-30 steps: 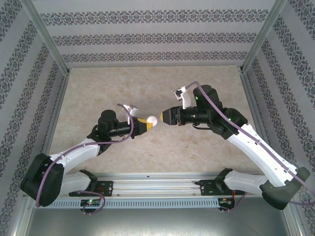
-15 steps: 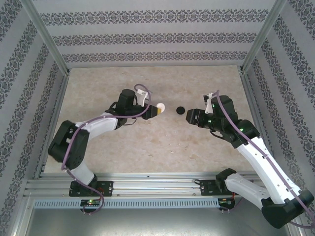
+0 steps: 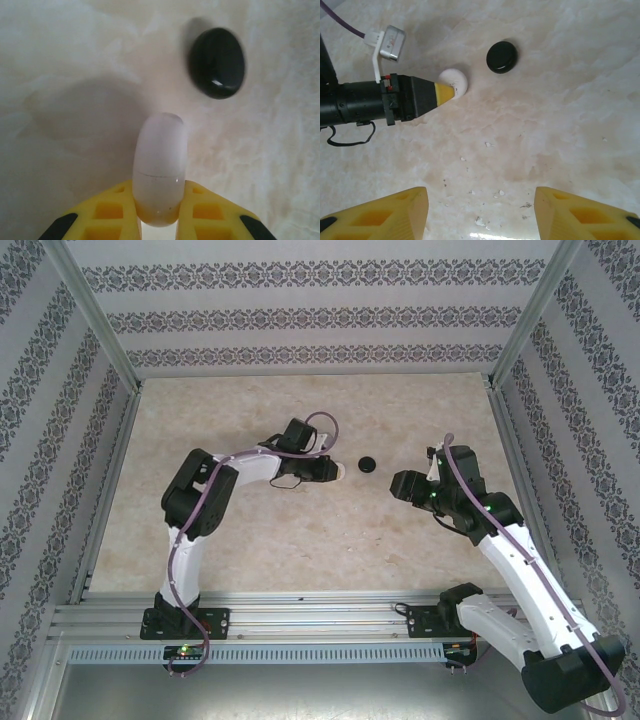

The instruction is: Insert the wireless bluetooth earbuds into the charging case

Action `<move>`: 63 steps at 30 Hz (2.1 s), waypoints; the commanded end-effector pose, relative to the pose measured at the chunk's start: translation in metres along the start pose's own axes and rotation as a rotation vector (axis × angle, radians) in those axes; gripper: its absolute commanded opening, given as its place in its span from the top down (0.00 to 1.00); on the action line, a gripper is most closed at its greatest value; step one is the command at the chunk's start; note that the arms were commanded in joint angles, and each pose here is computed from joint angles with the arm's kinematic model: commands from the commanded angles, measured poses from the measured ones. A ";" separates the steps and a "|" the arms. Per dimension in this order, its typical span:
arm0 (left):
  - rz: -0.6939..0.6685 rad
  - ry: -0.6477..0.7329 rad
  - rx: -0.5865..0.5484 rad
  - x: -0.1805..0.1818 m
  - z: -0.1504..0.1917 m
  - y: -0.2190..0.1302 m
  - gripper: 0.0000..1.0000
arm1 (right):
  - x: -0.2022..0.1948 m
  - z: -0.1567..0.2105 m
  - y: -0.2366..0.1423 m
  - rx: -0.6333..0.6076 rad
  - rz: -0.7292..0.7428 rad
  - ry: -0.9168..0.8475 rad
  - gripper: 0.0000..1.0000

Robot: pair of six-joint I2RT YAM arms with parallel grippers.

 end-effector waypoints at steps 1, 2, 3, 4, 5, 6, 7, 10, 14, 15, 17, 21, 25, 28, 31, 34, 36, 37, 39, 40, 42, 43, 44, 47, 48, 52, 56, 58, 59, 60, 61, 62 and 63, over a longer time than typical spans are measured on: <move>-0.044 -0.019 0.033 -0.001 0.000 0.009 0.95 | -0.002 -0.007 0.003 -0.032 0.001 0.016 0.42; -0.046 -0.020 0.037 -0.001 -0.001 0.012 0.95 | -0.003 -0.007 0.003 -0.034 0.006 0.013 0.42; -0.047 -0.020 0.039 0.000 -0.002 0.015 0.94 | -0.004 -0.008 0.003 -0.032 0.018 0.008 0.42; -0.048 -0.021 0.040 0.000 -0.003 0.017 0.92 | -0.005 -0.008 0.003 -0.030 0.028 0.002 0.42; -0.049 -0.023 0.040 0.000 -0.004 0.018 0.89 | -0.006 -0.008 0.003 -0.029 0.037 -0.005 0.42; -0.055 -0.022 0.040 0.000 -0.004 0.019 0.85 | -0.008 -0.008 0.003 -0.026 0.049 -0.012 0.42; -0.064 -0.020 0.034 0.000 -0.006 0.019 0.80 | -0.010 -0.007 0.002 -0.026 0.064 -0.020 0.41; -0.081 0.004 0.022 -0.002 -0.009 0.014 0.65 | -0.017 -0.007 0.000 -0.024 0.111 -0.047 0.39; -0.106 0.063 0.006 -0.011 -0.016 -0.001 0.51 | -0.022 -0.010 -0.006 -0.040 0.163 -0.095 0.35; -0.111 0.079 0.003 -0.015 -0.019 -0.005 0.49 | -0.024 -0.012 -0.009 -0.049 0.175 -0.105 0.33; -0.125 0.118 -0.006 -0.023 -0.024 -0.015 0.45 | -0.026 -0.017 -0.015 -0.073 0.203 -0.131 0.27; -0.167 0.186 -0.045 -0.037 -0.039 -0.042 0.40 | -0.036 -0.029 -0.028 -0.146 0.282 -0.177 0.17; -0.213 0.279 -0.134 -0.054 -0.059 -0.085 0.29 | -0.051 -0.042 -0.041 -0.269 0.396 -0.255 0.02; -0.255 0.371 -0.232 -0.068 -0.076 -0.130 0.15 | -0.060 -0.049 -0.048 -0.355 0.465 -0.306 0.02; -0.304 0.422 -0.354 -0.073 -0.093 -0.184 0.00 | -0.071 -0.052 -0.051 -0.424 0.524 -0.323 0.02; -0.364 0.423 -0.504 -0.064 -0.105 -0.241 0.00 | -0.081 -0.052 -0.049 -0.481 0.554 -0.323 0.02; -0.377 0.404 -0.612 -0.051 -0.107 -0.273 0.00 | -0.085 -0.050 -0.044 -0.514 0.542 -0.335 0.02; -0.380 0.401 -0.668 -0.044 -0.106 -0.287 0.00 | -0.086 -0.048 -0.040 -0.533 0.527 -0.349 0.02; -0.394 0.409 -0.777 -0.030 -0.099 -0.311 0.00 | -0.088 -0.047 -0.035 -0.580 0.508 -0.366 0.02; -0.409 0.411 -0.828 -0.019 -0.093 -0.320 0.00 | -0.092 -0.046 -0.032 -0.606 0.510 -0.357 0.02; -0.437 0.422 -0.901 0.006 -0.078 -0.326 0.00 | -0.100 -0.043 -0.024 -0.633 0.513 -0.343 0.02; -0.445 0.440 -0.951 0.014 -0.070 -0.332 0.00 | -0.105 -0.042 -0.020 -0.641 0.516 -0.336 0.02; -0.453 0.449 -0.997 0.025 -0.061 -0.335 0.00 | -0.110 -0.040 -0.013 -0.635 0.519 -0.330 0.02; -0.500 0.429 -1.108 0.059 -0.038 -0.341 0.00 | -0.122 -0.040 0.000 -0.612 0.525 -0.318 0.02; -0.522 0.418 -1.137 0.069 -0.031 -0.341 0.00 | -0.123 -0.041 0.004 -0.603 0.521 -0.318 0.02; -0.646 0.402 -1.139 0.108 -0.004 -0.333 0.00 | -0.123 -0.032 0.025 -0.577 0.450 -0.317 0.02; -0.669 0.347 -1.099 0.133 0.012 -0.317 0.00 | -0.127 -0.039 0.031 -0.602 0.486 -0.390 0.02; -0.660 0.341 -1.061 0.140 0.016 -0.307 0.00 | -0.128 -0.045 0.034 -0.624 0.488 -0.403 0.02; -0.660 0.338 -1.045 0.144 0.017 -0.303 0.00 | -0.128 -0.047 0.036 -0.634 0.480 -0.398 0.02; -0.662 0.335 -1.037 0.147 0.018 -0.300 0.00 | -0.128 -0.049 0.038 -0.643 0.471 -0.394 0.02; -0.658 0.329 -1.038 0.149 0.018 -0.298 0.00 | -0.128 -0.051 0.042 -0.649 0.460 -0.386 0.02; -0.652 0.290 -1.037 0.155 0.018 -0.297 0.00 | -0.128 -0.053 0.046 -0.645 0.446 -0.385 0.02; -0.632 0.279 -1.037 0.157 0.018 -0.295 0.00 | -0.128 -0.053 0.051 -0.636 0.434 -0.381 0.02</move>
Point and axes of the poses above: each hand's point on the last joint's axis, 136 mm out from that joint toward the fingers, its own y axis out along the fingers, its own x axis along the line the jaws close on, z = x × y, the point moved 3 cm from there along -y, back along the fingers, and after that the axes turned 11 degrees about -y, right-handed, at the moved point
